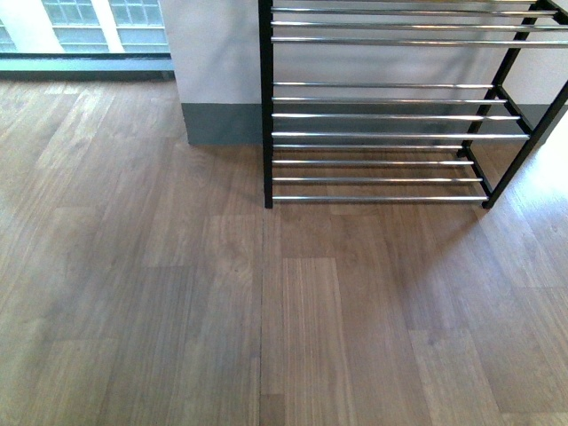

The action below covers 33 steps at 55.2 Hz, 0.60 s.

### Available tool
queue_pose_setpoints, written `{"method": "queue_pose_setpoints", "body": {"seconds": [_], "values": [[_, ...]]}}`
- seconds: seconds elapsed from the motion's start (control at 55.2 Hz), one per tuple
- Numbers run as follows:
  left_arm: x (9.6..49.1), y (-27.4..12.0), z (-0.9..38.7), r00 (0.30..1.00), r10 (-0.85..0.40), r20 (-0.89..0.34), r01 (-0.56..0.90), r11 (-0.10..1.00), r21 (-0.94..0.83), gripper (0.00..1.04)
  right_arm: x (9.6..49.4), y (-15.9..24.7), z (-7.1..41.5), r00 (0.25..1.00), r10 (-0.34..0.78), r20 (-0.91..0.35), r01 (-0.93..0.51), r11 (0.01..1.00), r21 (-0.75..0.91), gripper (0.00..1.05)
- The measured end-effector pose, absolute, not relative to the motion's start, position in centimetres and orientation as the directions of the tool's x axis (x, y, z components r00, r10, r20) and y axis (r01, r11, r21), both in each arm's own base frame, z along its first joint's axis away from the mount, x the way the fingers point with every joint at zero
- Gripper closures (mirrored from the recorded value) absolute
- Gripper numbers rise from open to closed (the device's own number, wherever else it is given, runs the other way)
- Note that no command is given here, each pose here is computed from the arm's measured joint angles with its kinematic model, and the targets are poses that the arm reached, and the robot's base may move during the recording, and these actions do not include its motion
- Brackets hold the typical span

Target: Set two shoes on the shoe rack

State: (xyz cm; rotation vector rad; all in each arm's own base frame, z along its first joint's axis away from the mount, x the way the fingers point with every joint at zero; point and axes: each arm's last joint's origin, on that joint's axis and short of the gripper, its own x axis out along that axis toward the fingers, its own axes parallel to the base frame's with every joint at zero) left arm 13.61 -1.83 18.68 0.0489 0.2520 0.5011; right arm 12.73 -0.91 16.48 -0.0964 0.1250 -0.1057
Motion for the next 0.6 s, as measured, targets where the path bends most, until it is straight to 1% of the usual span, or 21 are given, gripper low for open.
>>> {"method": "queue_pose_setpoints", "body": {"seconds": [0.597], "values": [[13.61,-1.83,18.62,0.846,0.481,-0.229,-0.469,0.876,0.109,1.03,12.72,-0.91,16.33,0.986,-0.111,-0.124,0.099,0.990,-0.103,1.03]]}}
